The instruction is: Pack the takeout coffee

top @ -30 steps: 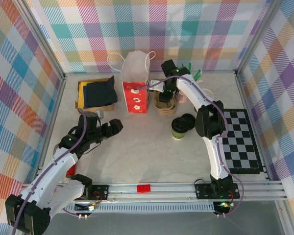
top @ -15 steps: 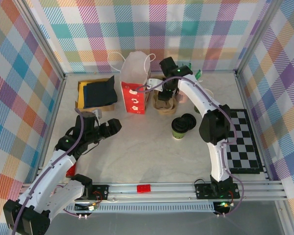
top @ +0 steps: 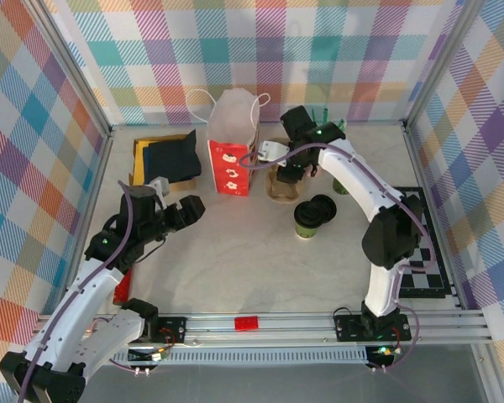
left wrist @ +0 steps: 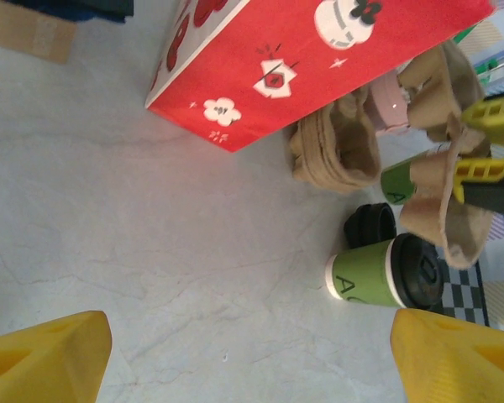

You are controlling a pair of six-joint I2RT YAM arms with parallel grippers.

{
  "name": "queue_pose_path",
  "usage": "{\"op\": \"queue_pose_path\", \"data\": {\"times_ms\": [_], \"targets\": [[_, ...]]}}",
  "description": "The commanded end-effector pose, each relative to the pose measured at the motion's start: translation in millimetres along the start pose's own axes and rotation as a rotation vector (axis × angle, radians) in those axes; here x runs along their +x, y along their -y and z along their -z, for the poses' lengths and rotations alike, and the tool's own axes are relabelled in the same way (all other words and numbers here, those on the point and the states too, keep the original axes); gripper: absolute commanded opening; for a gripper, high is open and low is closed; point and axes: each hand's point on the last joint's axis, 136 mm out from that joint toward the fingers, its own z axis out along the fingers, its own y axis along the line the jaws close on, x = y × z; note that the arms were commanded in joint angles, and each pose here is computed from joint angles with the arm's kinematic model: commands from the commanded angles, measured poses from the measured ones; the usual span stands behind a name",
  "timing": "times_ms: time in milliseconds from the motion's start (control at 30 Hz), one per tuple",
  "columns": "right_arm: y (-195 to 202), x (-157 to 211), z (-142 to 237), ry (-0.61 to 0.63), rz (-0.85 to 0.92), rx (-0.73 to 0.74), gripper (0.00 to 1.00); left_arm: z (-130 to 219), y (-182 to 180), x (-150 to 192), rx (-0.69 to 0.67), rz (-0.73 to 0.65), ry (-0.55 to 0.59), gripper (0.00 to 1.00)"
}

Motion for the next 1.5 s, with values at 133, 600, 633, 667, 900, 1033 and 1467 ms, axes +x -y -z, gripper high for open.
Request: {"op": "queue_pose_path", "data": {"times_ms": [133, 600, 633, 667, 900, 1033, 1467], "targets": [[-30, -26, 57, 0.136, -0.11, 0.025, 0.43, -4, 23, -44, -0.021, -0.052, 0.052, 0.86], [-73, -27, 138, 0.289, -0.257, 0.043, 0.41, -76, 47, -152, -0.214, -0.178, 0.101, 0.84], [-76, -26, 143, 0.296, -0.26, 0.041, 0.41, -82, 44, -157, -0.239, -0.189, 0.1, 0.84], [-79, -27, 147, 0.306, -0.262, 0.038, 0.4, -89, 42, -164, -0.263, -0.198, 0.102, 0.84], [-98, -29, 168, 0.384, -0.275, 0.007, 0.4, -133, 36, -184, -0.337, -0.227, 0.065, 0.81], [-99, -24, 169, 0.376, -0.28, 0.018, 0.4, -148, 35, -188, -0.349, -0.234, 0.049, 0.75], [-110, -30, 178, 0.39, -0.262, 0.024, 0.35, -142, 28, -174, -0.386, -0.213, -0.005, 0.23]]}}
